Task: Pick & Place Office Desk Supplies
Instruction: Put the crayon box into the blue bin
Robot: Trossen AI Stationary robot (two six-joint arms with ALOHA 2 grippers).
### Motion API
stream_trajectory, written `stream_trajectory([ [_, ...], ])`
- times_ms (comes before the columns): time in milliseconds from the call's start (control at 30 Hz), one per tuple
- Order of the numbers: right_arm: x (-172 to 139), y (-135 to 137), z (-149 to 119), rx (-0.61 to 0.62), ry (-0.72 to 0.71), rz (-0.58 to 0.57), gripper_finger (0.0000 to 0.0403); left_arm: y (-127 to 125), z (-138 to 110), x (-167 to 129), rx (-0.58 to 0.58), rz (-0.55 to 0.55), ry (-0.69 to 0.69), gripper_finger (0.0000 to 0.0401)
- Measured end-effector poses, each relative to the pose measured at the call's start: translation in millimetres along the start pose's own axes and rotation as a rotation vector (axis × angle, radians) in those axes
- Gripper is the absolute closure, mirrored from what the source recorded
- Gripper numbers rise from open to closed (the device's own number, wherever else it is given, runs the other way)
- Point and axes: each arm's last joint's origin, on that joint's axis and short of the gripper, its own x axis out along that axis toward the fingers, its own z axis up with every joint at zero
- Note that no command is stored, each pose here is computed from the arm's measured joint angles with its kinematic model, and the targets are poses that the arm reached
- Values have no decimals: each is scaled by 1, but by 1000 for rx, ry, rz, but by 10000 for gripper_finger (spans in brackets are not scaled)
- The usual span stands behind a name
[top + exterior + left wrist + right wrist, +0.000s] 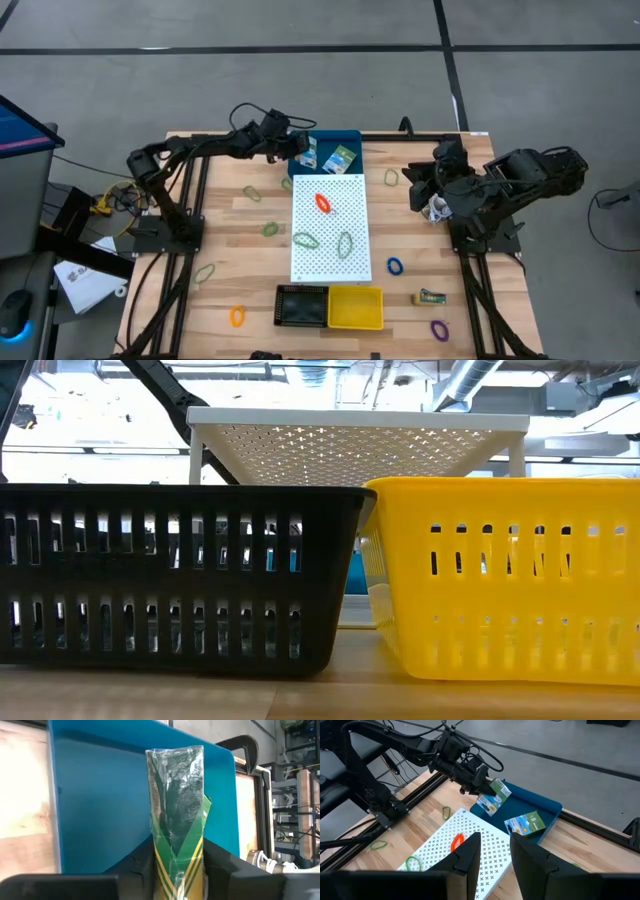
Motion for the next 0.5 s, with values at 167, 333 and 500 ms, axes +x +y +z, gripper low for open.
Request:
stream_trajectory([
  [167,0,0,0,0,-1,-1,300,0,1,0,6,8,-15,258],
  [333,0,0,0,0,-3,-2,300,0,1,0,6,8,-15,225],
  [500,0,0,0,0,-3,-2,300,-1,2,0,11,-8,-22,201],
])
